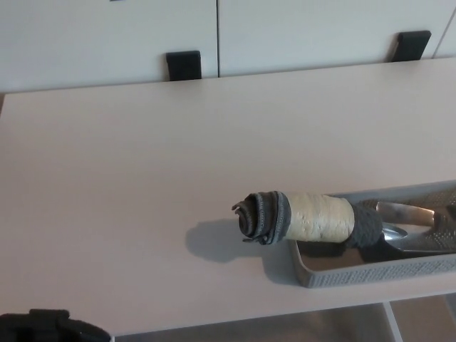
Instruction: The robot walks towards a desk on which a shovel is kept on the left hand side and a container is kept on the right hand side. The robot picks up the shovel using its left hand and places it in the container.
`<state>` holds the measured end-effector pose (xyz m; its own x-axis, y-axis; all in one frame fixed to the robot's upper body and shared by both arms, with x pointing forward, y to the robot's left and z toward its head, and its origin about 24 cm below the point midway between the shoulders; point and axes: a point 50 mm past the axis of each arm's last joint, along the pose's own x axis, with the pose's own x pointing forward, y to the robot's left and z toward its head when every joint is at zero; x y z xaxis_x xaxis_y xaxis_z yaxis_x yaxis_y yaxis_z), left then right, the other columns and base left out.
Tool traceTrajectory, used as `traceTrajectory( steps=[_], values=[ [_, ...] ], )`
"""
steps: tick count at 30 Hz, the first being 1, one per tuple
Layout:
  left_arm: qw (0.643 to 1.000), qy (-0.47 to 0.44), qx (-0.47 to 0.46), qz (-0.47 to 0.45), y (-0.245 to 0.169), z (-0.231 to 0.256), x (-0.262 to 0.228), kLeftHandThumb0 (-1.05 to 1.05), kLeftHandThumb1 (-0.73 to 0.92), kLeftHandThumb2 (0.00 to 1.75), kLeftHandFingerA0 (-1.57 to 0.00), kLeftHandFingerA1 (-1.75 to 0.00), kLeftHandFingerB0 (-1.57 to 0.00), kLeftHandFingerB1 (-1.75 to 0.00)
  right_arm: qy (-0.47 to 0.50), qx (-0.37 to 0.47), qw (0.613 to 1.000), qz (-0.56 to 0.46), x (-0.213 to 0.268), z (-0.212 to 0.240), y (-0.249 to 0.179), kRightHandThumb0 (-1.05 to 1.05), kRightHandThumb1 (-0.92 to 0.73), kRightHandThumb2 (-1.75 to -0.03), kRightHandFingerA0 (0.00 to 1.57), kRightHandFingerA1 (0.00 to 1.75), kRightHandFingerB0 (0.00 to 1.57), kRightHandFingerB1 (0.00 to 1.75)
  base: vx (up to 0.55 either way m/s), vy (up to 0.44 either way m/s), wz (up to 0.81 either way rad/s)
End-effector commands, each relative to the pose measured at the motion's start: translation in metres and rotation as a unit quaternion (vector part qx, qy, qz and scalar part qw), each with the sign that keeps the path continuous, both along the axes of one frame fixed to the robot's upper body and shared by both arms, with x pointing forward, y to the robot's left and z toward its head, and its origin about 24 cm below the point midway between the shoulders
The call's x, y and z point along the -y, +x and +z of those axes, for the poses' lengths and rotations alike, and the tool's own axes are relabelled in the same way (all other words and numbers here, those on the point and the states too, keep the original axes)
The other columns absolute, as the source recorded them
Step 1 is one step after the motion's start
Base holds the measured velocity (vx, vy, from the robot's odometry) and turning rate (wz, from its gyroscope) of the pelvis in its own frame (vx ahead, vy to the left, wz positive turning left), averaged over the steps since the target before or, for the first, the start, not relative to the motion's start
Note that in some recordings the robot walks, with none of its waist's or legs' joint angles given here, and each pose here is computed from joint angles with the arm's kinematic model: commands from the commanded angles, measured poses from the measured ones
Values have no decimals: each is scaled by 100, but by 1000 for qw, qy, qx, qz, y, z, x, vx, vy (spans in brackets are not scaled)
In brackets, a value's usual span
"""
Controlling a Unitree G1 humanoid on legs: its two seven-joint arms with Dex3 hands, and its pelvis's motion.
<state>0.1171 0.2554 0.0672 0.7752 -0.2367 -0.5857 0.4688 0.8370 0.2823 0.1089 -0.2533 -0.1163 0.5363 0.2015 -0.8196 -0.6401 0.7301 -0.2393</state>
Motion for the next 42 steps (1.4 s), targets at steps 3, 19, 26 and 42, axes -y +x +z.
traceTrajectory(
  steps=[3,19,26,42],
  values=[
    [887,-235,-211,-336,-63,-51,-7,-77,59,94,-26,-45,-30,-45,-5,-29,999,-31,7,-9,-22,-18,-59,-104,27,62,11,55,0,0,0],
    [938,-103,-257,-211,-39,-122,2,-75,60,93,-21,-45,-35,-49,-14,-3,999,-40,7,-8,-21,-14,-61,-105,30,63,12,55,0,0,0],
    [958,-71,-257,-107,-24,-152,-3,-66,53,89,-27,-48,-33,-49,-14,8,999,-41,5,-7,-16,-14,-62,-105,28,62,11,55,0,0,0],
    [978,-20,-185,92,-40,-165,-41,-59,65,60,-36,-40,-38,-38,-9,31,998,-59,4,-5,-14,-13,-82,-71,30,63,15,51,0,0,0]
  ],
)
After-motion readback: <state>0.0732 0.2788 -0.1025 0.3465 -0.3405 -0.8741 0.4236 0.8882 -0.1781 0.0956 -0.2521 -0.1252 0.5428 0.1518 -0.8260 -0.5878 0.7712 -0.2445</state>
